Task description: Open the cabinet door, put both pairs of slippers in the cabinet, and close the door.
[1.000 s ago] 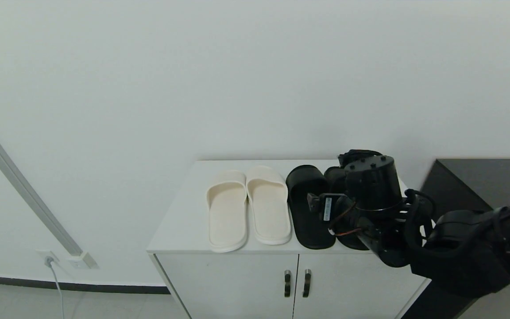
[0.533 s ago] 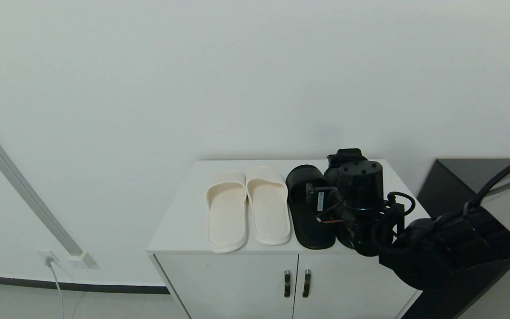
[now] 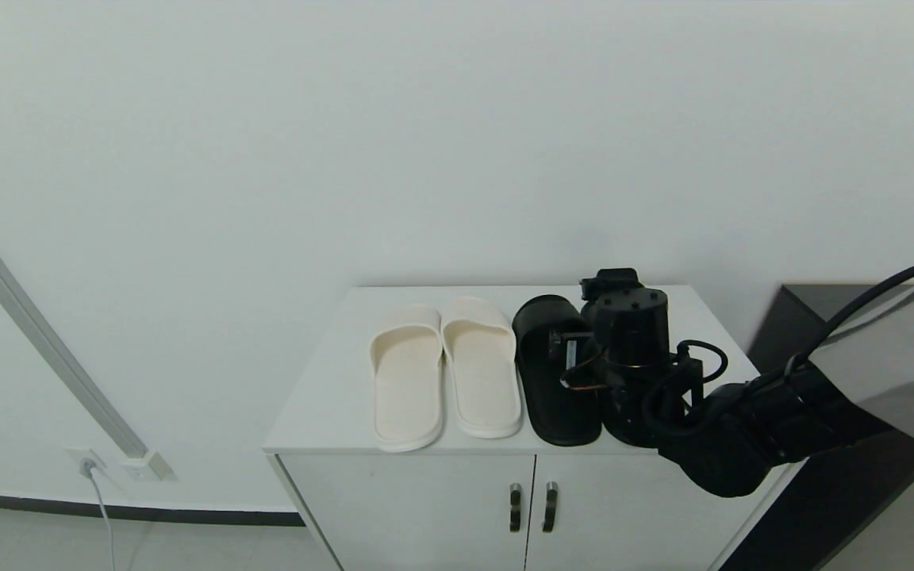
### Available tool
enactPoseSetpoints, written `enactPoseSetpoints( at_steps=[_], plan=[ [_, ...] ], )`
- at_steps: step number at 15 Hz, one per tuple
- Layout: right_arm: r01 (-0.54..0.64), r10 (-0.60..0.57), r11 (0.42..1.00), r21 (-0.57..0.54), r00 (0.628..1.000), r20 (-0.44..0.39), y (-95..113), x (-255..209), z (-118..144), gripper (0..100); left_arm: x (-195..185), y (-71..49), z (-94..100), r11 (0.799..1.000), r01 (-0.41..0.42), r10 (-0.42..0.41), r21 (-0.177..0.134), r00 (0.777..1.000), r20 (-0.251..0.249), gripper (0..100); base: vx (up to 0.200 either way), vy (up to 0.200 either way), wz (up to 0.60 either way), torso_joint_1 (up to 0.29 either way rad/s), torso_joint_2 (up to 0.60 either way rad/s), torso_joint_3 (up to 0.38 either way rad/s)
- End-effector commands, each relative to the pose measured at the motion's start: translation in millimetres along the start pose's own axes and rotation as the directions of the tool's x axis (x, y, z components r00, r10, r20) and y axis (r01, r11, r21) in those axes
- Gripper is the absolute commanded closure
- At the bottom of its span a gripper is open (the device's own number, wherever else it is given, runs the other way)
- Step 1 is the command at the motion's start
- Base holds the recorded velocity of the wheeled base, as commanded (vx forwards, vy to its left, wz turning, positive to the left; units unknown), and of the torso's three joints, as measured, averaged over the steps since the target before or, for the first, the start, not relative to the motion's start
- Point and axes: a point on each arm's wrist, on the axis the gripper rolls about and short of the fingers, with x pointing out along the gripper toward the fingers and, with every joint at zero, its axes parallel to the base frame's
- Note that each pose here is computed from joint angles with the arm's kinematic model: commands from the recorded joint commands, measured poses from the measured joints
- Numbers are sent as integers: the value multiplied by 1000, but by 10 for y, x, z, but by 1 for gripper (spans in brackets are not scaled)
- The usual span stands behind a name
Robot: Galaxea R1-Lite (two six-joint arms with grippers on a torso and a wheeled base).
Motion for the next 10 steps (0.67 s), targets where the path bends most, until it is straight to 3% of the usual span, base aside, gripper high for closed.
enactPoseSetpoints(
  at_steps=[1,4,5,10],
  plan=[
    [5,-5,1000,6,1000,7,4,59,9,0,1,0,-1,1000,0,0,0,1000,-2,100,0,0,0,0,0,0],
    [14,-14,1000,7,1000,6,-17,98,-9,0,0,0,3,1000,0,0,0,1000,0,100,0,0,0,0,0,0],
    [14,-14,1000,7,1000,6,-19,105,-10,100,1,0,-1,1000,0,0,0,1000,-2,100,0,0,0,0,0,0],
    [15,-15,1000,17,1000,22,-43,57,76,100,1,0,-1,1000,0,0,0,1000,-2,100,0,0,0,0,0,0]
  ],
)
